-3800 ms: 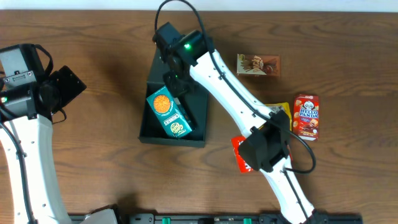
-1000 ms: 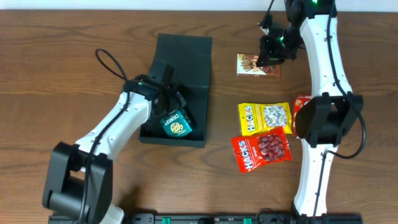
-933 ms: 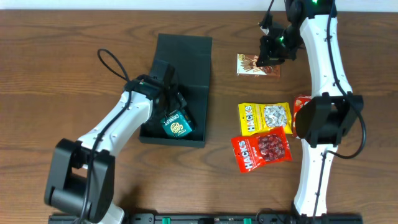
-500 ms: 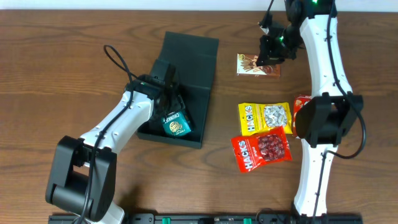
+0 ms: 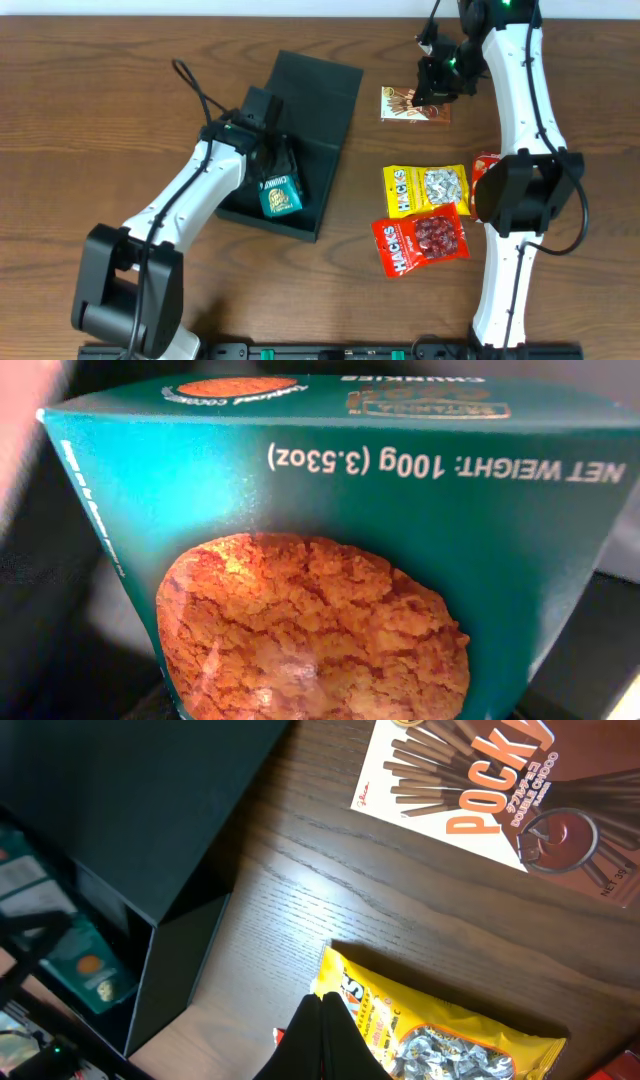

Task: Pack container
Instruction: 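Push the Chunkies box upright against the box's right wall with the left gripper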

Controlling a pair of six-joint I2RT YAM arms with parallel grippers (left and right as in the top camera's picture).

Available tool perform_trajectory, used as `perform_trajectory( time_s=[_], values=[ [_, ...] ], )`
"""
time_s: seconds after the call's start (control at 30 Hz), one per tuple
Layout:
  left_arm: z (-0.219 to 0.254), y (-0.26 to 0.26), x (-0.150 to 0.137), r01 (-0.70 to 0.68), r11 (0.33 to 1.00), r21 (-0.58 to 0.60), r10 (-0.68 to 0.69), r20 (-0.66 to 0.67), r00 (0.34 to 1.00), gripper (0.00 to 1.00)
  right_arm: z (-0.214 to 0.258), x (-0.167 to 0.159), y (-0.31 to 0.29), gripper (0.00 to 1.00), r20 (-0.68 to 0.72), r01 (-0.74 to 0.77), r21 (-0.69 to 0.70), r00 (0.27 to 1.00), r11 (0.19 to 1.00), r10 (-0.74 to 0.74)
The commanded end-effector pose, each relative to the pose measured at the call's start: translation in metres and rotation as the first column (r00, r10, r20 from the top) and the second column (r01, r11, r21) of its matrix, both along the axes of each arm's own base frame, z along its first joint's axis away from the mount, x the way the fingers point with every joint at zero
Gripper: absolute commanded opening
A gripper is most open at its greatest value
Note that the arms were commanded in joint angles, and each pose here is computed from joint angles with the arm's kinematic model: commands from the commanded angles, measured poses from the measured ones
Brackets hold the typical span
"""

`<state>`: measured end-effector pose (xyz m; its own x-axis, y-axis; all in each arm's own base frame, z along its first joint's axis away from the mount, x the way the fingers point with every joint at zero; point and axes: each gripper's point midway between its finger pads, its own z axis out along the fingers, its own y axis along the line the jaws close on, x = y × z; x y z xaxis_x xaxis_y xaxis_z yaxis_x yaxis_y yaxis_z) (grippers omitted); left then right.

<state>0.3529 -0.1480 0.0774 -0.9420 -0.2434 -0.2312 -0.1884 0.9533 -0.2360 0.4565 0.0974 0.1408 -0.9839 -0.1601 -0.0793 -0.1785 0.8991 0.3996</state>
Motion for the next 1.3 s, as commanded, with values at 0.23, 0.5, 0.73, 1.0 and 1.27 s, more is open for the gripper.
perform_trajectory(
  time_s=[0.23,0.5,0.73,1.0,1.27],
  values=[
    [0.050,-0.005,0.006,0.285,0.953,0.105,-0.299,0.160,0.941,0.67,0.013,0.002,0.000,0.02,0.043,-0.015,0.006,0.999,1.000,0.014],
    [0.050,0.007,-0.004,0.450,0.855,0.257,-0.489,0.113,0.865,0.67,0.013,0.002,0.000,0.02,0.043,-0.015,0.006,0.999,1.000,0.014],
    [0.049,0.014,-0.009,0.482,0.781,0.398,-0.544,0.054,0.837,0.76,0.013,0.003,0.000,0.02,0.047,-0.015,0.006,0.999,1.000,0.014],
    [0.049,0.011,-0.010,0.486,0.778,0.398,-0.550,0.056,0.834,0.95,0.013,0.002,0.000,0.01,0.046,-0.015,0.006,0.999,1.000,0.014],
    [0.056,0.036,0.001,0.297,0.849,0.437,-0.372,0.095,0.923,0.95,0.009,-0.001,0.001,0.02,0.026,-0.019,0.006,1.000,1.000,0.018]
  ],
)
